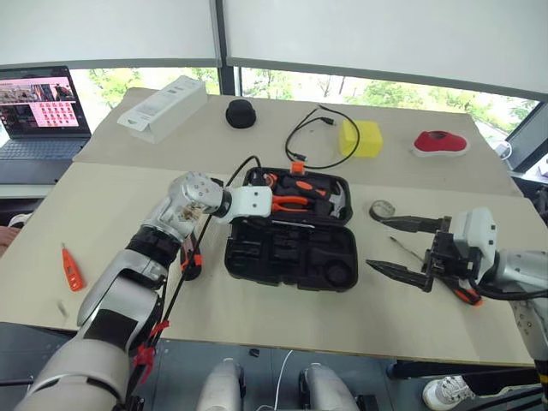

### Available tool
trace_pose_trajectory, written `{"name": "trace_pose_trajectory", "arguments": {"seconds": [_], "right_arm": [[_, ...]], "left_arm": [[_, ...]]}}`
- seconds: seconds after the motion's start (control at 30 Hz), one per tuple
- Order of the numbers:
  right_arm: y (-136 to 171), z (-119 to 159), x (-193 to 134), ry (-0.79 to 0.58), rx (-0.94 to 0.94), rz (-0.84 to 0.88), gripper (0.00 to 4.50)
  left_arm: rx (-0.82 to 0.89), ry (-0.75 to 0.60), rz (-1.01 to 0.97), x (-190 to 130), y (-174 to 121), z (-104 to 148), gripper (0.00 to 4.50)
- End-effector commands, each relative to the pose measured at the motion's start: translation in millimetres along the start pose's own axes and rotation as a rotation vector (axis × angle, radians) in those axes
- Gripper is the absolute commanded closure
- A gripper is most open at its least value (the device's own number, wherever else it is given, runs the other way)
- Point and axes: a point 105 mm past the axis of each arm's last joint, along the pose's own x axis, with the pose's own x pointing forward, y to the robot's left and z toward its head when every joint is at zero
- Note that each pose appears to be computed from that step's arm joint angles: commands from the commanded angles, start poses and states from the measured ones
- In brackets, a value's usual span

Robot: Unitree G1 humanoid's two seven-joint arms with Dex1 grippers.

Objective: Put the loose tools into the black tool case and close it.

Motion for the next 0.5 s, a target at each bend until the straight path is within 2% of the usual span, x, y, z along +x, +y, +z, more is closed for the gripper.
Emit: {"name": "trace_pose_trajectory", "arguments": {"seconds": [0.03, 0.17, 0.37, 0.43, 0.47, 0.5], "right_arm": [[-2.7, 10.5, -4.8, -0.015, -0.034, -0.035, 0.00], [-1.0, 11.6, -2.9, -0.016, -0.030, -0.043, 0.00], [-0.8, 13.0, -1.4, -0.020, -0.026, -0.049, 0.00], [0.0, 13.5, -1.0, -0.024, -0.023, -0.049, 0.00], [0.4, 13.8, -0.6, -0.028, -0.020, -0.048, 0.00], [1.4, 14.4, 0.1, -0.035, -0.016, -0.044, 0.00]], "left_arm": [[0.014, -0.019, -0.031, 8.2, -2.5, 7.7, 3.94], [-0.014, -0.033, -0.040, 16.3, -3.9, 12.7, 3.94], [-0.037, -0.001, -0.038, 19.6, -4.9, 7.1, 3.94], [-0.050, -0.035, -0.024, 17.6, -3.5, 9.8, 2.99], [-0.076, -0.092, -0.018, 15.5, -2.4, 16.7, 2.78], [-0.102, -0.158, 0.009, 12.0, 1.5, 24.5, 2.34]]}}
